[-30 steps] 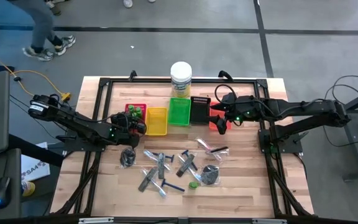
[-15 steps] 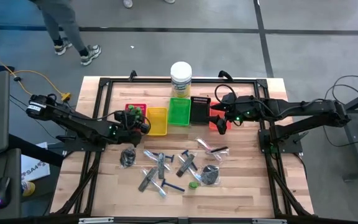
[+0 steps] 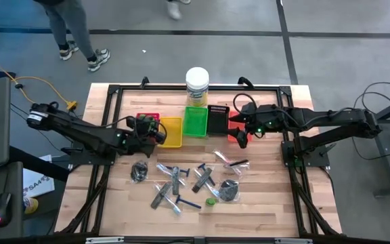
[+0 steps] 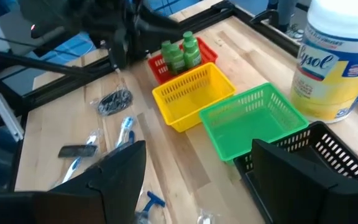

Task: Pick & Place Travel size toiletries
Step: Put the green shampoo bottle into the red bin

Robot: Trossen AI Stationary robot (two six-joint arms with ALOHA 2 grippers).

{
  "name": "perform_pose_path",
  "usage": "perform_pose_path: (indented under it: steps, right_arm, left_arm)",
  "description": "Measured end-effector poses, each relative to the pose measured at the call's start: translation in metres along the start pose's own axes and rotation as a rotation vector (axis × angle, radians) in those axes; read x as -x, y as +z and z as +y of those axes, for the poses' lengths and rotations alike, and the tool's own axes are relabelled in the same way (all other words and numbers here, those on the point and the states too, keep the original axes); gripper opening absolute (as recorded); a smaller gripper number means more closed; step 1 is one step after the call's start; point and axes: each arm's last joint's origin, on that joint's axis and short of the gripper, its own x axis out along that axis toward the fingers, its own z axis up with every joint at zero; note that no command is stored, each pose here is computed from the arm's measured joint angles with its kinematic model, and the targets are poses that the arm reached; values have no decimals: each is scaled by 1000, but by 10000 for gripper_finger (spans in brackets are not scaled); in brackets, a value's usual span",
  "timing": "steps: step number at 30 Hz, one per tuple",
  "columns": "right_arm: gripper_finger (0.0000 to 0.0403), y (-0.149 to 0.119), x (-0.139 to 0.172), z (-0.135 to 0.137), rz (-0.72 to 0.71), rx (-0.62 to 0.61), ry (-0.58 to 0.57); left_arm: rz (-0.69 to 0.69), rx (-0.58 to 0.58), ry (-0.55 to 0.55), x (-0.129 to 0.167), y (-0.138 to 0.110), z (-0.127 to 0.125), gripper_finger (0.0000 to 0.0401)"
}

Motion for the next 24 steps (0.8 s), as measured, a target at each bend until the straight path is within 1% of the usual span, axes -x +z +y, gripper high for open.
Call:
perform_pose_path:
  steps: [5,10,14,19,24]
  right_arm:
    - [278,-3,1,6,13,17,25]
    - [278,-7,3,13,46,43,87]
    - [278,-13,5,22,81,69,129]
    - [278,-25,10,33,153,129,181]
    - [278,-40,14,50,199,185,216]
  left_arm:
    - [15,18,-64,10,34,-6,143]
    - [57,32,-169,20,64,-13,143]
    - [95,26,-261,26,81,-18,143]
    - [148,38,-351,29,85,-22,143]
    - [166,28,-401,37,82,-25,143]
